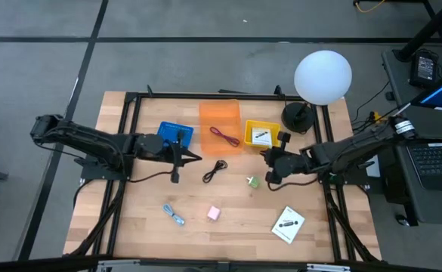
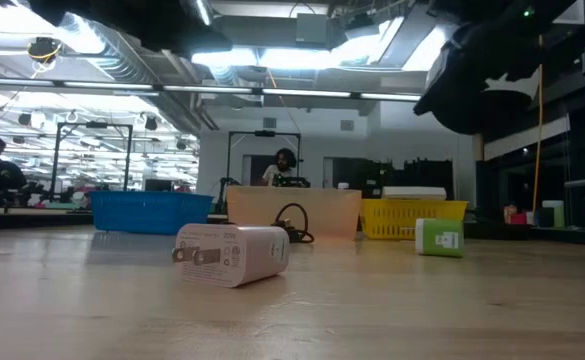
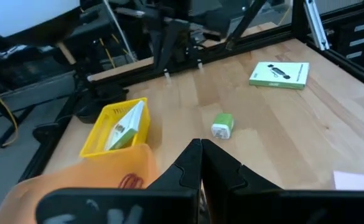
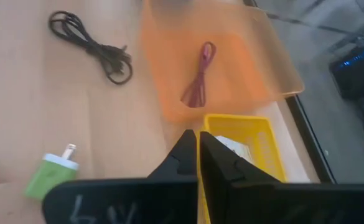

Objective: Pick and place items into bin
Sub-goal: Put the blue charger cable into the orange bin

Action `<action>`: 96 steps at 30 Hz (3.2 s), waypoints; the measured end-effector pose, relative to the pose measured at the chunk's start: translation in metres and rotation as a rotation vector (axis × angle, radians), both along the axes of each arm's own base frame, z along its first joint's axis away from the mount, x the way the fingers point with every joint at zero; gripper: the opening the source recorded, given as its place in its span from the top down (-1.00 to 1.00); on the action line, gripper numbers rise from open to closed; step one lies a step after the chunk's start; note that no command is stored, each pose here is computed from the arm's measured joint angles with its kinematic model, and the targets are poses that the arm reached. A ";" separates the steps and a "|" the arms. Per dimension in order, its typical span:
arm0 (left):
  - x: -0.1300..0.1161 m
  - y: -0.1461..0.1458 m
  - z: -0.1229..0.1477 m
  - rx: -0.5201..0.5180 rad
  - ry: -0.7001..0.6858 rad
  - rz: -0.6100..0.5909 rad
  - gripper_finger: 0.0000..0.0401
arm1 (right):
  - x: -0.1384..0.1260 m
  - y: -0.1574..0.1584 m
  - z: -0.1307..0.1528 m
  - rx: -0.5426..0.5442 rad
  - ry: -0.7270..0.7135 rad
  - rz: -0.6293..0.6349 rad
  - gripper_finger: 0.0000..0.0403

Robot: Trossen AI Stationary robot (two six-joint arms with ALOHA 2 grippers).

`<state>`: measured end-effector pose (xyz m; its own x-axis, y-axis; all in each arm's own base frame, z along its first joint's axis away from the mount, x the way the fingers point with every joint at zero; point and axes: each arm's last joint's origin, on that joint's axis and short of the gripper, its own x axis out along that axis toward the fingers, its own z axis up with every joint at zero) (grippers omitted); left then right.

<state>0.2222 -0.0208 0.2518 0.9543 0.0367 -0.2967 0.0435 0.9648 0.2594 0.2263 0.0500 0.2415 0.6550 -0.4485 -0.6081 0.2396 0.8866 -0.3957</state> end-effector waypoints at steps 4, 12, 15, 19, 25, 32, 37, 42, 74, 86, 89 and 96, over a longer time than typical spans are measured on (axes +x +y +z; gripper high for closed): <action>-0.015 0.002 0.004 -0.036 0.046 0.013 0.98 | -0.002 0.009 0.000 0.023 -0.021 0.022 0.99; -0.032 0.003 0.000 -0.132 0.155 0.046 0.98 | -0.002 0.032 0.004 0.079 -0.127 0.097 1.00; -0.037 0.000 -0.008 -0.194 0.247 0.043 0.98 | -0.003 0.041 -0.002 0.090 -0.178 0.147 0.99; -0.042 -0.009 -0.013 -0.224 0.320 0.022 0.98 | -0.006 0.045 -0.012 0.095 -0.217 0.163 1.00; -0.046 -0.026 -0.014 -0.253 0.354 -0.112 0.98 | -0.006 0.044 -0.024 0.132 -0.322 0.161 0.98; -0.049 -0.043 -0.014 -0.263 0.341 -0.108 0.98 | -0.011 0.042 -0.038 0.124 -0.302 0.160 0.98; -0.042 -0.061 -0.022 -0.244 0.335 -0.103 0.99 | -0.010 0.042 -0.036 0.134 -0.327 0.160 0.98; -0.038 -0.078 -0.029 -0.268 0.423 -0.078 0.99 | -0.009 0.043 -0.034 0.126 -0.343 0.171 0.98; -0.003 -0.136 -0.008 -0.133 0.714 0.064 0.87 | -0.009 0.043 -0.033 0.127 -0.352 0.172 0.97; -0.005 -0.134 -0.009 -0.122 0.730 0.086 0.36 | -0.009 0.043 -0.034 0.125 -0.350 0.174 0.97; -0.006 -0.135 -0.010 -0.158 0.761 0.061 0.27 | -0.009 0.043 -0.034 0.124 -0.349 0.174 0.97; -0.015 -0.142 -0.028 -0.162 0.788 0.005 0.29 | -0.009 0.043 -0.034 0.122 -0.343 0.174 0.98</action>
